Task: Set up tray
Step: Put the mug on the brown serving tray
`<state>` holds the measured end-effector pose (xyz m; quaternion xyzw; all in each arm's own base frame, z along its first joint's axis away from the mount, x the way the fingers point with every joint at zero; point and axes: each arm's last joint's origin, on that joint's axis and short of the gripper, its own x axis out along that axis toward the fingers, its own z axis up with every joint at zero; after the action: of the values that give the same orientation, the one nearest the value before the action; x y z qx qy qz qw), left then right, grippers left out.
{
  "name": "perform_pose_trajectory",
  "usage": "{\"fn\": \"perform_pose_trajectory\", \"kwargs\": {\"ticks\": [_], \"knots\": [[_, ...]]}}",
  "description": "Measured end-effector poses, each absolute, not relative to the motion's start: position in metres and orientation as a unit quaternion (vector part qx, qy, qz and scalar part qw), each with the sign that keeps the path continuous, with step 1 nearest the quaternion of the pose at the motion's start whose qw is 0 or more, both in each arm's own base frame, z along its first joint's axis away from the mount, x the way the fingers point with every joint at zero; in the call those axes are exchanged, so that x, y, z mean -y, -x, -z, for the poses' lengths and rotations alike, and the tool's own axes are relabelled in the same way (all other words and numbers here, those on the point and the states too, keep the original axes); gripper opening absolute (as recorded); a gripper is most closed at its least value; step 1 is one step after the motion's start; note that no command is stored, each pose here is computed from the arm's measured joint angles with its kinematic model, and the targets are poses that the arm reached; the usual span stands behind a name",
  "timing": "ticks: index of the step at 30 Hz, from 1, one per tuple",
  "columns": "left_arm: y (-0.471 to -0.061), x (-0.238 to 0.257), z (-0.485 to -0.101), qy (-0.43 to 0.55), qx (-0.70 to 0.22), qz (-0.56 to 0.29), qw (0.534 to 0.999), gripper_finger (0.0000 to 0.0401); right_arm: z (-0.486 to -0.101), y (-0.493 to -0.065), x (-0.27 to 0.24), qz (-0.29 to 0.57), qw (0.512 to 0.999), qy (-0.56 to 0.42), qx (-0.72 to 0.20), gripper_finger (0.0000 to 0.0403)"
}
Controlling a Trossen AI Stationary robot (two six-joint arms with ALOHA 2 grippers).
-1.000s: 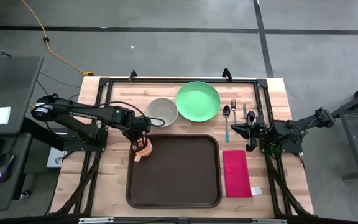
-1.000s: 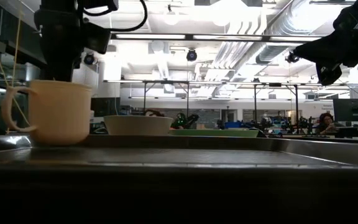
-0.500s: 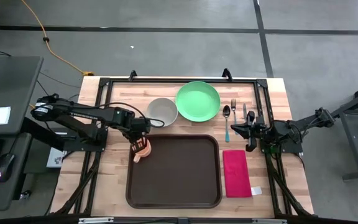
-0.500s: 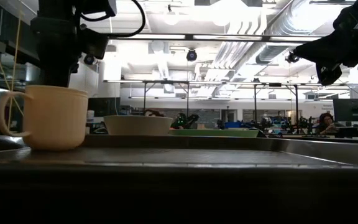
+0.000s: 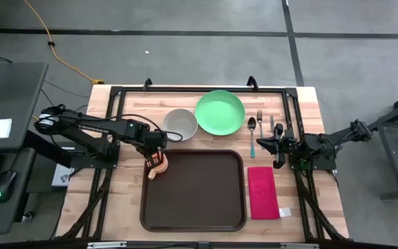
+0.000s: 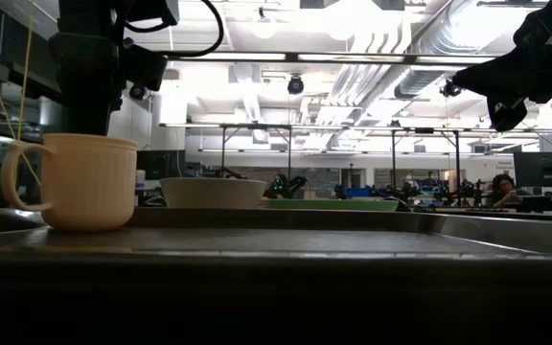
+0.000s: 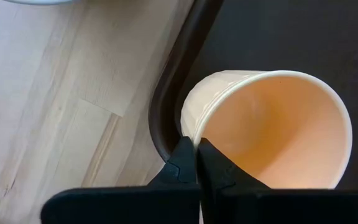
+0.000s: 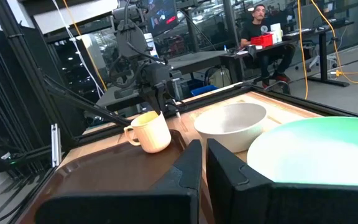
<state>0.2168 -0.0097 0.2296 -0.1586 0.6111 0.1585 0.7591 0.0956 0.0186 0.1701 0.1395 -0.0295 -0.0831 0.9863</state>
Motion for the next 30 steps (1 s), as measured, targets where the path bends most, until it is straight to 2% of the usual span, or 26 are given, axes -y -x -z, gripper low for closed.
{"fn": "perform_pose_trajectory", "kwargs": {"ticks": [6, 17, 30], "knots": [[-0.2168, 0.0096, -0.2295, 0.158, -0.611, -0.16, 0.759, 0.0019, -0.1701, -0.0956, -0.0188, 0.081, 0.986, -0.14, 0.029, 0.0], [-0.2169, 0.0096, -0.2296, 0.167, -0.608, -0.169, 0.758, 0.0099, -0.1701, -0.0956, -0.0188, 0.08, 0.986, -0.143, 0.029, 0.0], [-0.2169, 0.0102, -0.2296, 0.174, -0.61, -0.161, 0.756, 0.0137, -0.1701, -0.0956, -0.0188, 0.08, 0.986, -0.143, 0.03, 0.0]]}}
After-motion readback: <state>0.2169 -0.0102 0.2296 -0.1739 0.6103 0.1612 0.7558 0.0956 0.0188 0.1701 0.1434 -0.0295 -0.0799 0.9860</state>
